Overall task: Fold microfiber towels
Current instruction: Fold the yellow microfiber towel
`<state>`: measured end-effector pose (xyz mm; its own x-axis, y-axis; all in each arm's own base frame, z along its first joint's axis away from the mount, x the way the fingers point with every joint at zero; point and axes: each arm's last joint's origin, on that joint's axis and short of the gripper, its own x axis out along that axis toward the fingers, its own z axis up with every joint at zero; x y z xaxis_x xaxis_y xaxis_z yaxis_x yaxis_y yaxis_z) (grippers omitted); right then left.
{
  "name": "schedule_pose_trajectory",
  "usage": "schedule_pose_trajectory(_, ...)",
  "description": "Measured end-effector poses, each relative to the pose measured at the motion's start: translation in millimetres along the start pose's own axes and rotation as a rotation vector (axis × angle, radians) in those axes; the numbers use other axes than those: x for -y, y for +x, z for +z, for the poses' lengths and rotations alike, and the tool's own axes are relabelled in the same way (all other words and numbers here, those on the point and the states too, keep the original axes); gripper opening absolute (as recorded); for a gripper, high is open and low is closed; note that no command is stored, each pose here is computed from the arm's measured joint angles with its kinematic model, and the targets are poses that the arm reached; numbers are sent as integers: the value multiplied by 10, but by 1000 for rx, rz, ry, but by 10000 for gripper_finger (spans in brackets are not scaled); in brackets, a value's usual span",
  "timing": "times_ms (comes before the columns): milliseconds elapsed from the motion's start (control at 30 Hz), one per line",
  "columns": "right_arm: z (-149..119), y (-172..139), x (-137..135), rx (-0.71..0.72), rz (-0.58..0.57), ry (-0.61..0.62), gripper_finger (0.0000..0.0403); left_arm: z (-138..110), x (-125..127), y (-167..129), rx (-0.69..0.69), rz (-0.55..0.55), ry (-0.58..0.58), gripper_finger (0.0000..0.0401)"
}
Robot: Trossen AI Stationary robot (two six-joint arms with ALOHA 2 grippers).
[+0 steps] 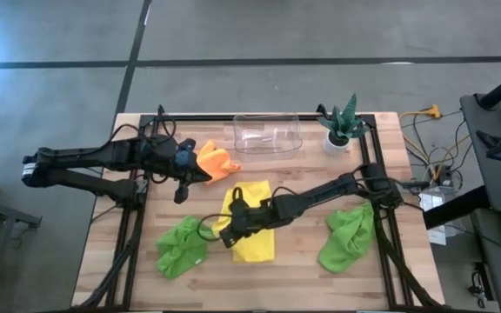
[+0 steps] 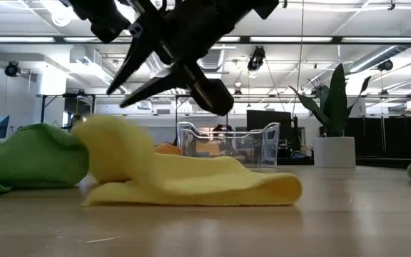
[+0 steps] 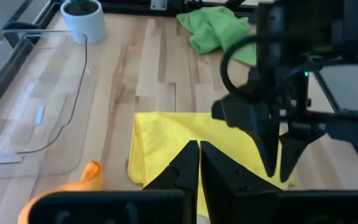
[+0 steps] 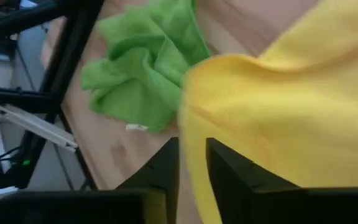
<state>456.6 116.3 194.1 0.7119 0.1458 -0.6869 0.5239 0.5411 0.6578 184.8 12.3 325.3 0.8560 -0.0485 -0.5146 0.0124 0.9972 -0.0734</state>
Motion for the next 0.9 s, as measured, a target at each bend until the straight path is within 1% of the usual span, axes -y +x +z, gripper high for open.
schedule_pose_trajectory(100, 87, -81, -63, -16, 46, -29, 101, -23, -1, 6, -19, 1, -1, 0)
schedule_pose_trajectory(167, 106, -128, -90, -28, 36, -83, 113, -27, 0, 0, -13, 1, 1, 0)
schedule_pose_trajectory(267, 90, -199, -50, -69, -75, -200, 119, -66, 0, -9, -16, 1, 1, 0)
schedule_pose_trajectory(400, 38, -268, 73, -173, -227, -390, 115, -141, 3, -36, -16, 2, -6, 0)
schedule_pose_trajectory(500, -29, -292, 223, -259, -341, -491, 108, -190, 7, -80, -11, 2, -9, 0)
schedule_pose_trajectory(567, -63, -301, 305, -312, -387, -547, 104, -196, 12, -123, -3, 3, -8, 0)
schedule_pose_trajectory(767, -132, -252, 490, -381, -413, -648, 91, -193, 24, -218, 35, 2, -5, 0)
schedule_pose_trajectory(900, -113, -219, 615, -400, -428, -654, 84, -192, 25, -242, 44, 5, -8, 0)
